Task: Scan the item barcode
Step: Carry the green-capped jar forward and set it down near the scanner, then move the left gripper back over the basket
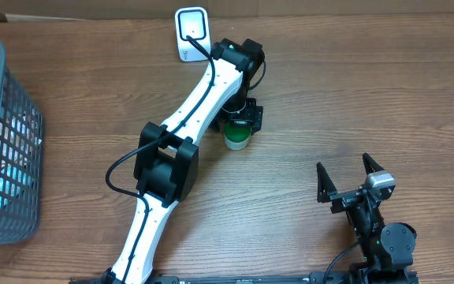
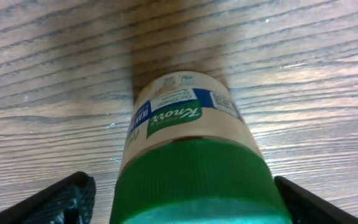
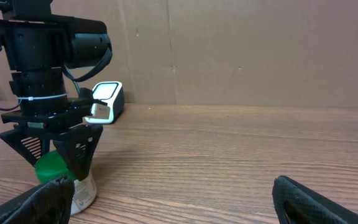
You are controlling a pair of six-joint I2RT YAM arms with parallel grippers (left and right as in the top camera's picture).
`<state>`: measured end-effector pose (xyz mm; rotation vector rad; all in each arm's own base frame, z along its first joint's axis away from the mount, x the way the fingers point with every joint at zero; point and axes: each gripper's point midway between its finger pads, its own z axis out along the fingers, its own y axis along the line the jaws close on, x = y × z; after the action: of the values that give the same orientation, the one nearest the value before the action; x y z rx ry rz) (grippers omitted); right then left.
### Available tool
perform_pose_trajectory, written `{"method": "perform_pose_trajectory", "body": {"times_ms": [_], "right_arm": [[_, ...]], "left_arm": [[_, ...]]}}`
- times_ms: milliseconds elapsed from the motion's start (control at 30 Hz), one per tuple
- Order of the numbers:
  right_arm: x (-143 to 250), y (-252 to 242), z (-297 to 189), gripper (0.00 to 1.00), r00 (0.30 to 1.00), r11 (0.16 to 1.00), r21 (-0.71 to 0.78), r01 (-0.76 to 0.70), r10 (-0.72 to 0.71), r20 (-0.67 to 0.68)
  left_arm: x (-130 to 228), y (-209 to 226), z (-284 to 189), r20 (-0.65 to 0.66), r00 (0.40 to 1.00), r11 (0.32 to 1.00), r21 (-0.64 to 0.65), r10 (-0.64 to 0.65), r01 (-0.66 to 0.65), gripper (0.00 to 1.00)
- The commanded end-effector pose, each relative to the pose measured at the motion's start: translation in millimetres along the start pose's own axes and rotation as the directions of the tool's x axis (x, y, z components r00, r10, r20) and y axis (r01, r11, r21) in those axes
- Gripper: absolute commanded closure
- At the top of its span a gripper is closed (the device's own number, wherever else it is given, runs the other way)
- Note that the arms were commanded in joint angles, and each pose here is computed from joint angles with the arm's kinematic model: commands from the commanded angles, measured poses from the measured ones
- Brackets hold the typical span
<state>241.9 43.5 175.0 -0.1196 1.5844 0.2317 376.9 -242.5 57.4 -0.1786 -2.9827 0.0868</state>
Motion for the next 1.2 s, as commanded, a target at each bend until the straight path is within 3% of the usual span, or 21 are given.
{"method": "perform_pose_trajectory", "body": {"times_ms": [0,200,367,500,633,900,1067,1167], "right_arm": [[3,2,0,0.00,1.000,1.000,-0.010,-0.005,0.005,0.000],[3,2,0,0.00,1.000,1.000,-0.010,-0.005,0.005,0.000],[3,2,0,0.00,1.000,1.000,-0.010,-0.005,0.005,0.000],[3,2,0,0.00,1.000,1.000,-0.009,-0.005,0.005,0.000],[3,2,0,0.00,1.000,1.000,-0.009,-0.005,0.005,0.000],[3,2,0,0.00,1.000,1.000,-0.010,-0.005,0.005,0.000],[3,2,0,0.00,1.000,1.000,-0.010,-0.005,0.005,0.000],[3,2,0,0.00,1.000,1.000,-0.010,-0.005,0.005,0.000]], "left_arm": [[-3,-1,-6,0.022,1.000,1.000,0.012,-0.007,0.006,0.03],[-15,-3,-42,0.109,0.994,0.999,0.050,-0.013,0.008,0.08],[-23,17,-133,0.294,0.953,0.991,0.131,-0.071,0.034,0.10],[-14,57,-212,0.444,0.882,0.977,0.199,-0.162,0.079,0.13],[12,116,-282,0.573,0.768,0.951,0.265,-0.286,0.157,0.14],[98,256,-372,0.725,0.453,0.845,0.357,-0.519,0.397,0.14],[153,346,-368,0.678,0.265,0.658,0.422,-0.685,0.623,0.12],[175,386,-348,0.615,0.191,0.533,0.438,-0.765,0.724,0.12]]}}
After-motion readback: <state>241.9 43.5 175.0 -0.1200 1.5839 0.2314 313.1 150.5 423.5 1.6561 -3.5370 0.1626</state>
